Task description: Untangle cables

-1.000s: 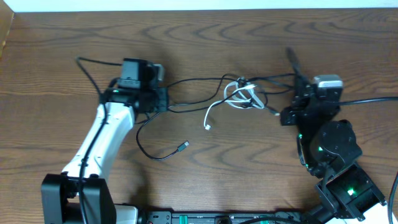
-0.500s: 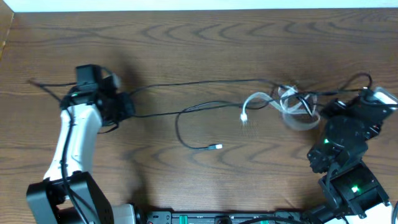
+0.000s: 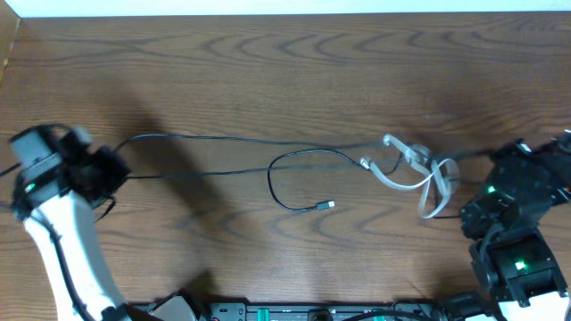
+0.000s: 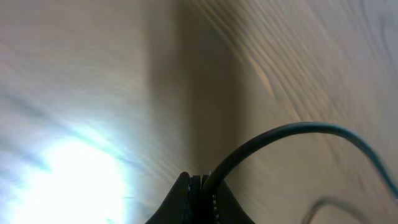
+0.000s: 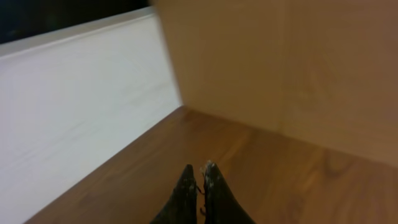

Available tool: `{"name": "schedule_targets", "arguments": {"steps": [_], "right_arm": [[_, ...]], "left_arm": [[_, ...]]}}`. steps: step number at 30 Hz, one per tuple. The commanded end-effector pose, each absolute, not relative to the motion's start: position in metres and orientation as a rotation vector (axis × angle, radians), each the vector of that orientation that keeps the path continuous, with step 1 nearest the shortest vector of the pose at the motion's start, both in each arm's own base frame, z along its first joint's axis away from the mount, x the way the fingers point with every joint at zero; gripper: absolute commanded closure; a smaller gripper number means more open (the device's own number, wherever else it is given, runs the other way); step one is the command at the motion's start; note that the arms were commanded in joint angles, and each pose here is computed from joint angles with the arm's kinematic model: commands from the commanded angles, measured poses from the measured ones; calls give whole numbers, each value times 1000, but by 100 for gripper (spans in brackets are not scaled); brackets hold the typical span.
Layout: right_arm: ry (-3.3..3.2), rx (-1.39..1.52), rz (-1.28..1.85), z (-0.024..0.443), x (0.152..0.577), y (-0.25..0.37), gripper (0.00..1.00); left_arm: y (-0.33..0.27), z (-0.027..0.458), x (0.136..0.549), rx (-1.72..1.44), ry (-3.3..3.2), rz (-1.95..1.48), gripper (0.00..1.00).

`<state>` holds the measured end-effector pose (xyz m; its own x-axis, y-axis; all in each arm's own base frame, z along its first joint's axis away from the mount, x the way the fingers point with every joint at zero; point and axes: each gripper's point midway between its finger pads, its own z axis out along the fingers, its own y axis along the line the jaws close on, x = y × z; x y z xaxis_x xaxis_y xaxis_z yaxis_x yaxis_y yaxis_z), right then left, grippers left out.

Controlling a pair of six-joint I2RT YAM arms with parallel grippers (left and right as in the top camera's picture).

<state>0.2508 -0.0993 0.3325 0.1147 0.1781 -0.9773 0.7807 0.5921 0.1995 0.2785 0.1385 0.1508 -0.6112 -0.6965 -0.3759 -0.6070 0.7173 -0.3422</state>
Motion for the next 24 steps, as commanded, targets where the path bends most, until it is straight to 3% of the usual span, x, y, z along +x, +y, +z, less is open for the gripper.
{"name": "schedule_targets", "arguments": {"steps": [1, 8, 16, 20, 24], "right_arm": [[1280, 1042, -615, 345, 223, -128, 99], [1461, 858, -292, 330, 278, -111, 99], [1784, 325, 359, 286, 368, -17, 99], [1811, -81, 767, 274, 378, 58, 99], [1753, -395, 1088, 270, 360, 111, 99]], "left_arm": [[174, 161, 253, -1191, 2318, -111, 92], [177, 177, 246, -1226, 2227, -173, 93], [171, 177, 247, -1204, 2240, -211, 93], [164, 180, 252, -1163, 2242, -273, 93], [161, 180, 252, -1160, 2245, -290, 92]]}}
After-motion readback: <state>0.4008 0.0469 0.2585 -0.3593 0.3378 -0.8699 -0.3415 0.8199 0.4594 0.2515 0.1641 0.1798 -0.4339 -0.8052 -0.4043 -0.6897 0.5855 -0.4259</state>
